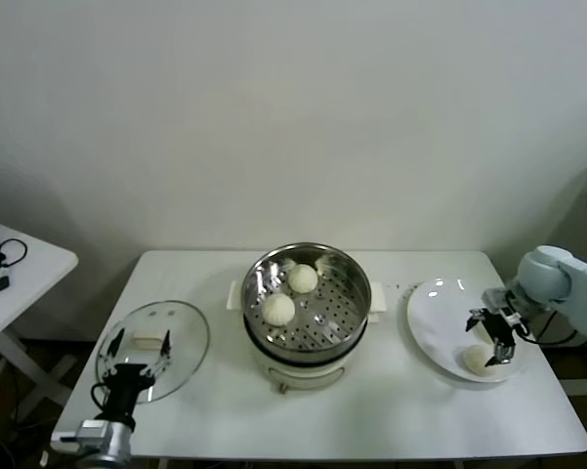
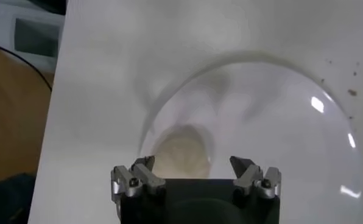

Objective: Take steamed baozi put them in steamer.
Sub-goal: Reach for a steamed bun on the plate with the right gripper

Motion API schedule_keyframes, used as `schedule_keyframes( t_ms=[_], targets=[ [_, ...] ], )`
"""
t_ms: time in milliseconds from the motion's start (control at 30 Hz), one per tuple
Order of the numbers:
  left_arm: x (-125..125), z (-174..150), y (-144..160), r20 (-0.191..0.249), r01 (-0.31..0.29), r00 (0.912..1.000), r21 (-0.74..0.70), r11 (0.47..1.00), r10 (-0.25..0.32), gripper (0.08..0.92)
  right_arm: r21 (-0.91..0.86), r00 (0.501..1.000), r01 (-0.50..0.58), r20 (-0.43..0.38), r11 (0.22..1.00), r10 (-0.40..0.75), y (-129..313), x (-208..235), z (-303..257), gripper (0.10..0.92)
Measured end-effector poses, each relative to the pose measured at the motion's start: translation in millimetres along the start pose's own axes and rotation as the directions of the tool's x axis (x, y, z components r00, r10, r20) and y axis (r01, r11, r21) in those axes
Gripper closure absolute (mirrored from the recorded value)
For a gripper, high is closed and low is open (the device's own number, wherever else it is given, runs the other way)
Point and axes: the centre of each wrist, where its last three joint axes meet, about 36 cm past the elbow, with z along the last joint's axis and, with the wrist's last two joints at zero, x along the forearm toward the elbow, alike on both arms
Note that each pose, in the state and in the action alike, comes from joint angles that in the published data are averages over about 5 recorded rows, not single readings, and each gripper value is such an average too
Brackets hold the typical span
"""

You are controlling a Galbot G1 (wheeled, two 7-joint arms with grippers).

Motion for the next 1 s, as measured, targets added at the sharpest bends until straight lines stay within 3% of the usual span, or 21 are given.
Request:
schedule_keyframes(
  t_ms=[667,1000],
  targets=[
    [3.0,3.2,-0.9,-0.011,0.006,0.9999,-0.002,1.000,-0.006,0.177,-0.026,0.999,0.035,-0.024,0.999,-0.036,-3.6,-28.5,7.3,0.204],
    [4.1,0.1,-0.9,-0.011,0.023,0.9997,0.008,1.000,-0.023,0.177,-0.027,0.999,0.036,-0.023,0.999,-0.037,-5.7,-28.4,6.8,0.320]
  ],
)
